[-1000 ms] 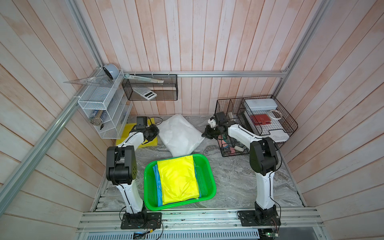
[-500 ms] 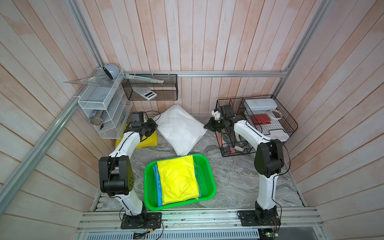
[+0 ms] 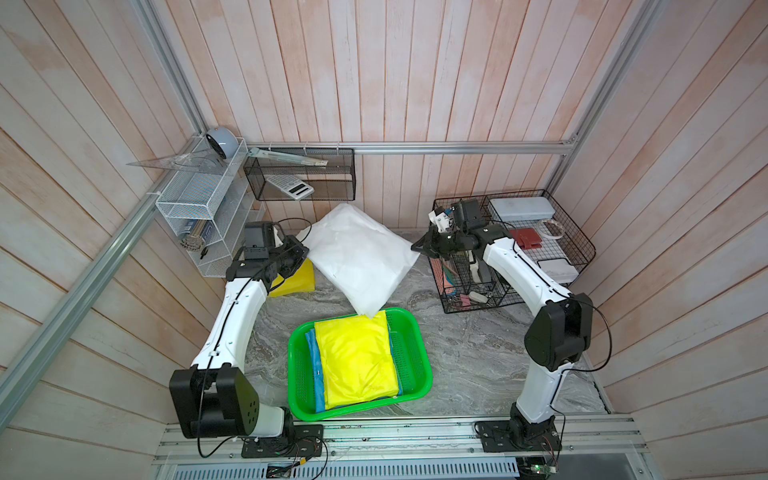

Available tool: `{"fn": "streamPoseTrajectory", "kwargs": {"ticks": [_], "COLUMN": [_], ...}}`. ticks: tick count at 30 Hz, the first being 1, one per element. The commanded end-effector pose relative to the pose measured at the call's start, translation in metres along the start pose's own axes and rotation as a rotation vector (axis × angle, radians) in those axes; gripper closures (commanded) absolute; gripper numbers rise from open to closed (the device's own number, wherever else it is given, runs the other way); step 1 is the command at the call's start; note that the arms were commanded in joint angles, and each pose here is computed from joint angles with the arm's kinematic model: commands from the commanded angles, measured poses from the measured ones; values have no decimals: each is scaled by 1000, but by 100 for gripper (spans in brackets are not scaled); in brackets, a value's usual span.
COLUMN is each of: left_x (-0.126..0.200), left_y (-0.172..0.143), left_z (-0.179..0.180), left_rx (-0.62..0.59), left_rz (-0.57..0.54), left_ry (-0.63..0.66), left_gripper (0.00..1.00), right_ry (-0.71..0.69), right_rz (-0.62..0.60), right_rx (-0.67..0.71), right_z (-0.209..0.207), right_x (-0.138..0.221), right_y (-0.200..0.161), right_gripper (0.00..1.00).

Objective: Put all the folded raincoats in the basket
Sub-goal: Place the raincoat in the basket.

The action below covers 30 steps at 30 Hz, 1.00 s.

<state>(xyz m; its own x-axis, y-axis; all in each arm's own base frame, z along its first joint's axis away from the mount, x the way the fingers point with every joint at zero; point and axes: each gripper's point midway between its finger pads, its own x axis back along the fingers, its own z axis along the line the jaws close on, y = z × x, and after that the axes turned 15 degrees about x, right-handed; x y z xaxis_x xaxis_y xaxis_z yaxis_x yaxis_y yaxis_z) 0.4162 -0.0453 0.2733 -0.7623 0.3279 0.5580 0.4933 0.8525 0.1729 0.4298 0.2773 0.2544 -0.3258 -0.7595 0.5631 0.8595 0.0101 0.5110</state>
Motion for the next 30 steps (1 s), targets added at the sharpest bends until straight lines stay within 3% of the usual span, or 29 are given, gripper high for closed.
{"fn": "streamPoseTrajectory", "kwargs": {"ticks": [1, 6, 14, 18, 30], "left_x": [29, 79, 122, 132, 134], "left_y": [-21, -53, -132, -154, -188], "left_z": [7, 16, 79, 115, 170], "left_rx": [5, -5, 122, 150, 82], "left_rz": [25, 15, 25, 49, 182], "left_ry": [23, 22, -9, 9, 143], "left_gripper": [100, 100, 100, 100, 100], "right_ry": [20, 25, 41, 39, 43], "right_rz": [20, 81, 150, 207, 298], "right_rx": [31, 48, 68, 101, 161], "right_z": [18, 27, 30, 31, 28], "right_x": [26, 39, 33, 22, -22], "right_y": [-4, -18, -38, -51, -77], "right_gripper": [100, 100, 100, 100, 100]}}
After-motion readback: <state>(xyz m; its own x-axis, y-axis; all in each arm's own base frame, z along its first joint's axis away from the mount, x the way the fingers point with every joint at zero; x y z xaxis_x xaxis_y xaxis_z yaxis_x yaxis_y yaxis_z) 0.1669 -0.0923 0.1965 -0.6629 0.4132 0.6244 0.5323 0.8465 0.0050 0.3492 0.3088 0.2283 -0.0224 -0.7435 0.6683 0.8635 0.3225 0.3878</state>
